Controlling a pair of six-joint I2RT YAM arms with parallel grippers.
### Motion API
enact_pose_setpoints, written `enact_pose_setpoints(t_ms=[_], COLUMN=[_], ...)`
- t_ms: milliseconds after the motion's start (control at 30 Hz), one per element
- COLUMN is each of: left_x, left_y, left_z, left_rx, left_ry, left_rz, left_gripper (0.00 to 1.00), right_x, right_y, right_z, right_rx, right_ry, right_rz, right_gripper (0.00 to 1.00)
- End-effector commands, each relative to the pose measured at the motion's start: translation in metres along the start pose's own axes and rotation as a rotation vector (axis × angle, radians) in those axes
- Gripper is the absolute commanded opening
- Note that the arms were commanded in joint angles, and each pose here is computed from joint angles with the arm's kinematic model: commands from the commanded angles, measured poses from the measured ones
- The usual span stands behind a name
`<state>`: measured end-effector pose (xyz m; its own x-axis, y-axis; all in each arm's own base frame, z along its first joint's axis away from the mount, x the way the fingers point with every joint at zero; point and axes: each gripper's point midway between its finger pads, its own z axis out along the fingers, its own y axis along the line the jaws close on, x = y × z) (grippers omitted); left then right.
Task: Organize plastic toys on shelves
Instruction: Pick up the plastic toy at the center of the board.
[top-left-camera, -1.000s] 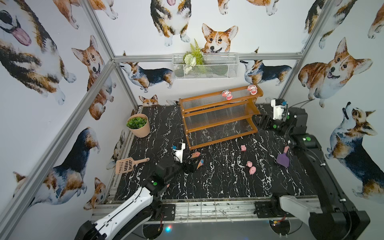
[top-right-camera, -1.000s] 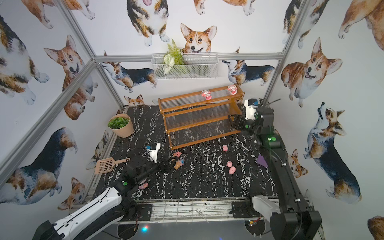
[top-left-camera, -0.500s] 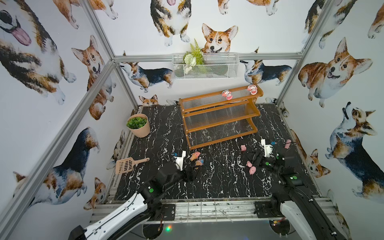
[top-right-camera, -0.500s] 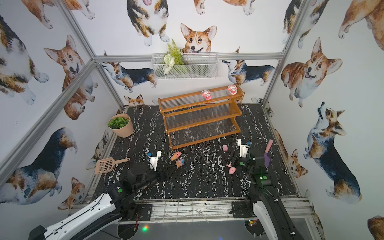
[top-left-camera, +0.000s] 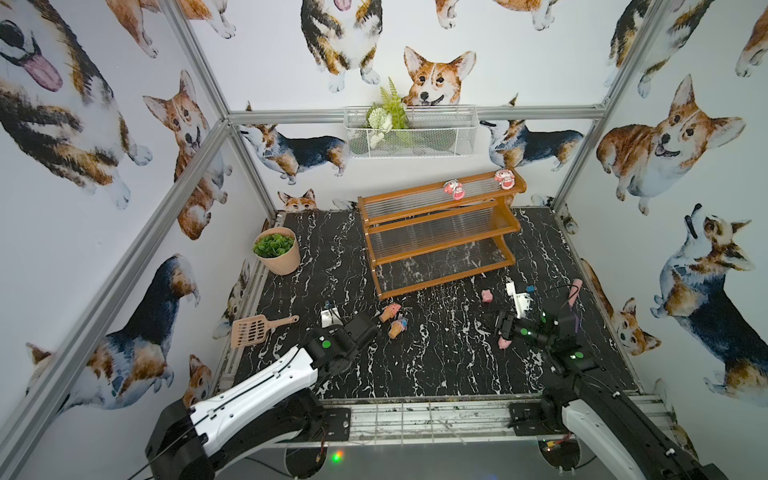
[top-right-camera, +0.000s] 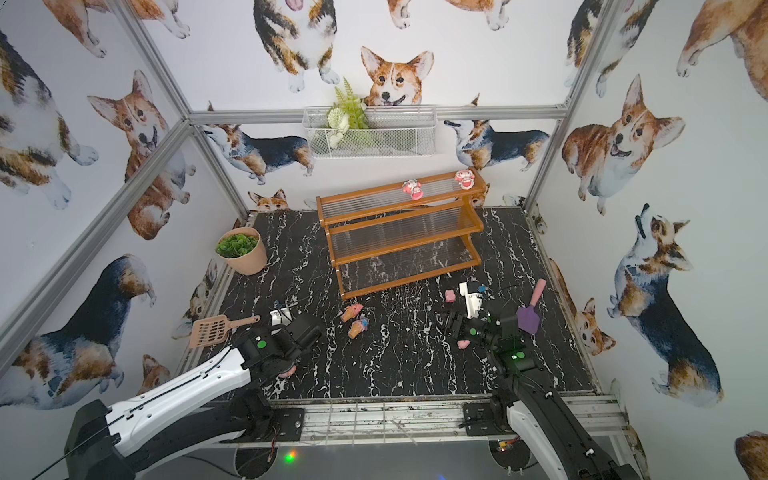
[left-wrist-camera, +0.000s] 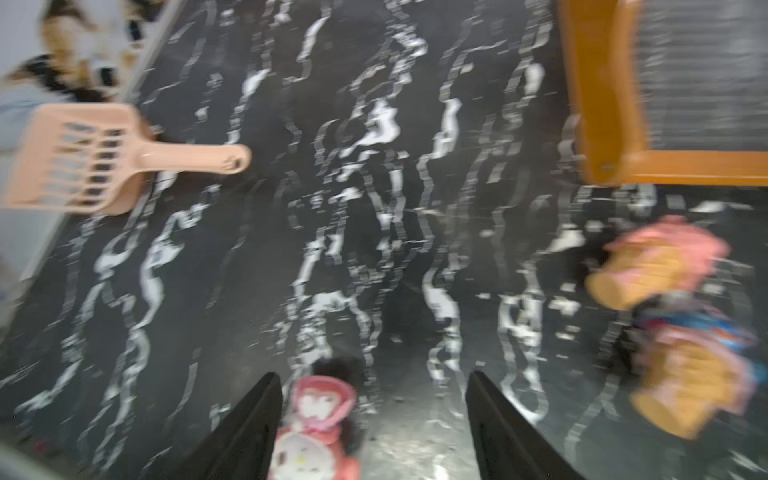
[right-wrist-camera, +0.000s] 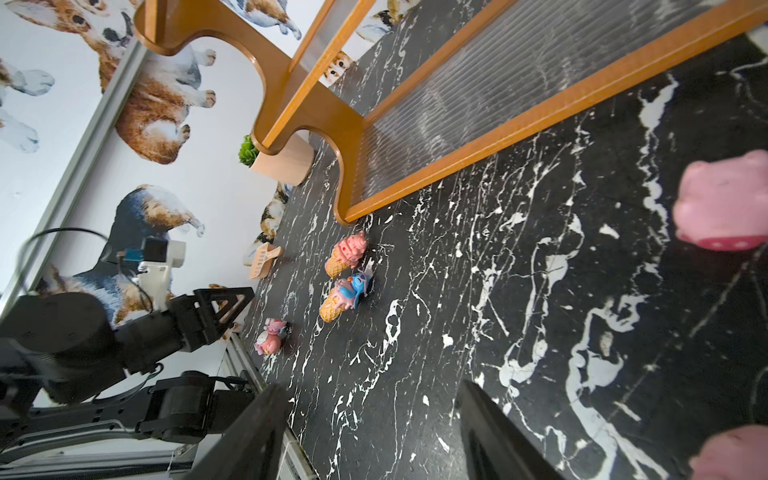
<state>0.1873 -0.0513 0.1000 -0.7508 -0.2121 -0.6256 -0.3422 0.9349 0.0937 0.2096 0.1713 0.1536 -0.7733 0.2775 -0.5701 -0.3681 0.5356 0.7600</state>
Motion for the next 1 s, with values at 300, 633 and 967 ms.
enact_pose_setpoints(t_ms=[300,633,967], left_x=[0.056,0.086,0.085], left_y=[0.031,0.015,-0.001], left_z=[0.018,0.016,0.031], left_rx=[-0.065,0.038,0.060], left_ry=[0.230,0.372,0.391], left_rz=[-0.071,-0.142,-0.176], left_gripper=[0.79,0.78,0.72], right_x=[0.002,0.006,0.006], right_y=[0.021,0.025,0.029], right_z=[-0.008,-0.008,-0.011], right_rx=[-0.089,-0.115,-0.127], right_ry=[-0.007,0.012,0.001], right_rz=[-0.035,-0.042,-0.055], right_gripper=[0.71,0.71,0.71])
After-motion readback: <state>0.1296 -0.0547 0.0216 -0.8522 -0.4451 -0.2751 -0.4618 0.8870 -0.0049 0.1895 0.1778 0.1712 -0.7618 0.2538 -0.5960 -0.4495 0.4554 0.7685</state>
